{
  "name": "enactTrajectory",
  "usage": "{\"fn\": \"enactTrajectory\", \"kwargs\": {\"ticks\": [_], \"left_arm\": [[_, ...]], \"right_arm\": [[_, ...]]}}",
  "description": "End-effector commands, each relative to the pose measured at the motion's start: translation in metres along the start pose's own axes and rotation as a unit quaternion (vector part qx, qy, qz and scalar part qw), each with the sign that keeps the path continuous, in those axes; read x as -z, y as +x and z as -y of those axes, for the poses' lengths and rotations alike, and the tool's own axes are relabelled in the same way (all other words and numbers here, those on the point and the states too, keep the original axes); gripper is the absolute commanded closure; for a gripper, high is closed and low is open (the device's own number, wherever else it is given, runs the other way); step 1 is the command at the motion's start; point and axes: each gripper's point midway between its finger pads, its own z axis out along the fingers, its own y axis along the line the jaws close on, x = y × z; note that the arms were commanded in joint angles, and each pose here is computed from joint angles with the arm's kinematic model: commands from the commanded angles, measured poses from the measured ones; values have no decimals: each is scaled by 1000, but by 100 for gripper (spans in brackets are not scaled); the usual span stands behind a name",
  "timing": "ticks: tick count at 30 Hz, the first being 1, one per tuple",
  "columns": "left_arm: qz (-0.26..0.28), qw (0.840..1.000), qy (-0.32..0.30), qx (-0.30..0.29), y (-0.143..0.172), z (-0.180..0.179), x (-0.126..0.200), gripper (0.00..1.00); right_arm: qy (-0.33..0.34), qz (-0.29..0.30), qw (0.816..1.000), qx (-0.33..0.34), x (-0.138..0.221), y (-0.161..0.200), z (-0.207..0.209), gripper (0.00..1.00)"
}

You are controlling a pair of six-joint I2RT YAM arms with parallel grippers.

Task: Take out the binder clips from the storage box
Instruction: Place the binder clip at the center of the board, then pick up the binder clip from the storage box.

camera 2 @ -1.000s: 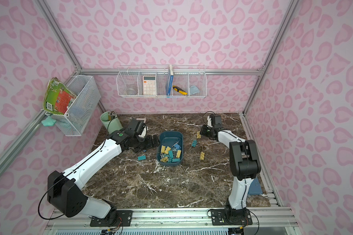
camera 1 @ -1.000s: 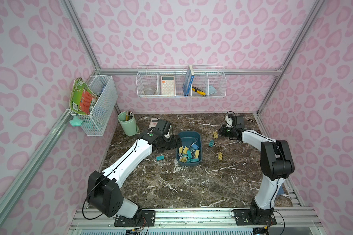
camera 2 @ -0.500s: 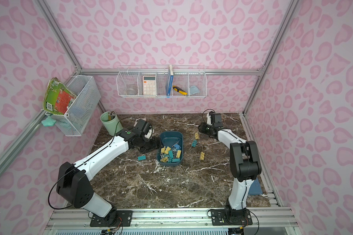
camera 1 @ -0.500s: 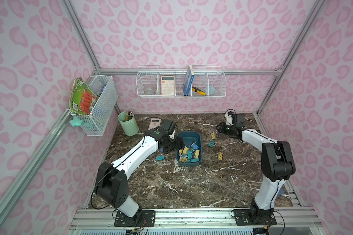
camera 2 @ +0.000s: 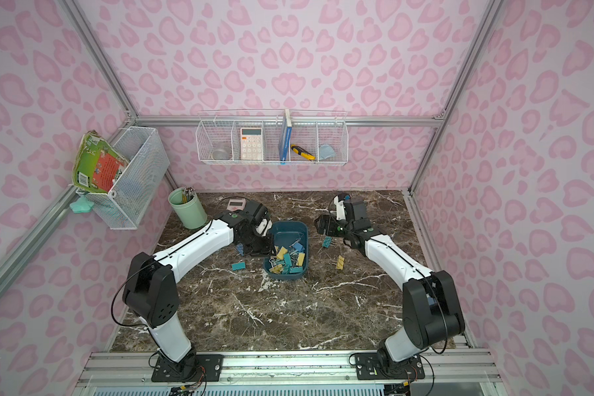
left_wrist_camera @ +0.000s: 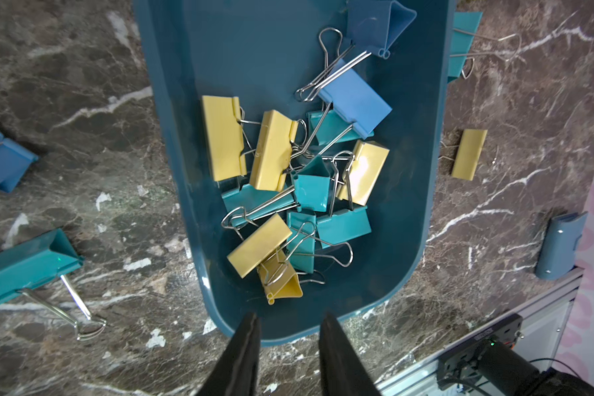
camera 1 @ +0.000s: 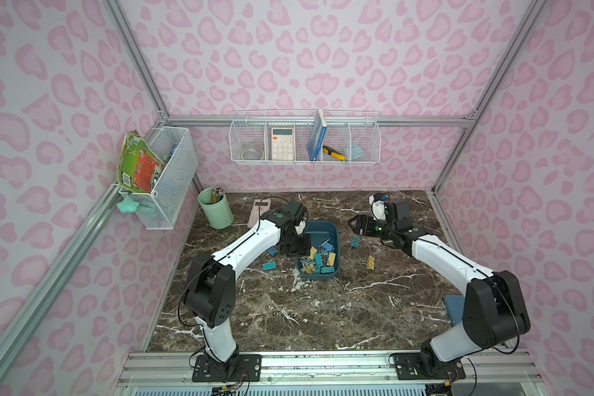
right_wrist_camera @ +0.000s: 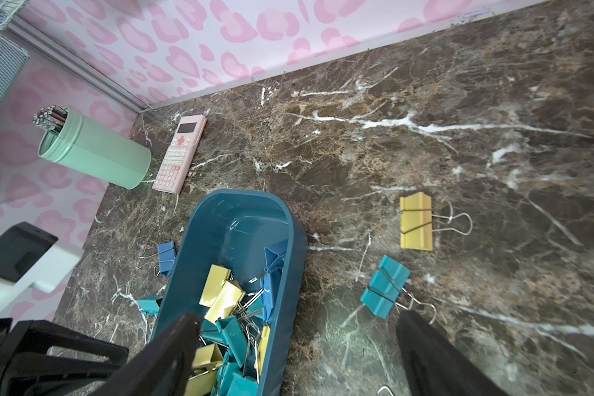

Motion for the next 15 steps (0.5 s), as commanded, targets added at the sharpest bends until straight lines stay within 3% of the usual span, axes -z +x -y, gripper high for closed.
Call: {"fn": "enactTrajectory", "kwargs": {"ticks": [1,15], "left_arm": [[-25,999,-15,-45,9,-2,-6,67],[-72,994,-40,-76,23,-9,-36,73]], "right_arm": [[11,0,1000,-3,7,7,3,1],[18,4,1000,-6,15,10,5,1]]}}
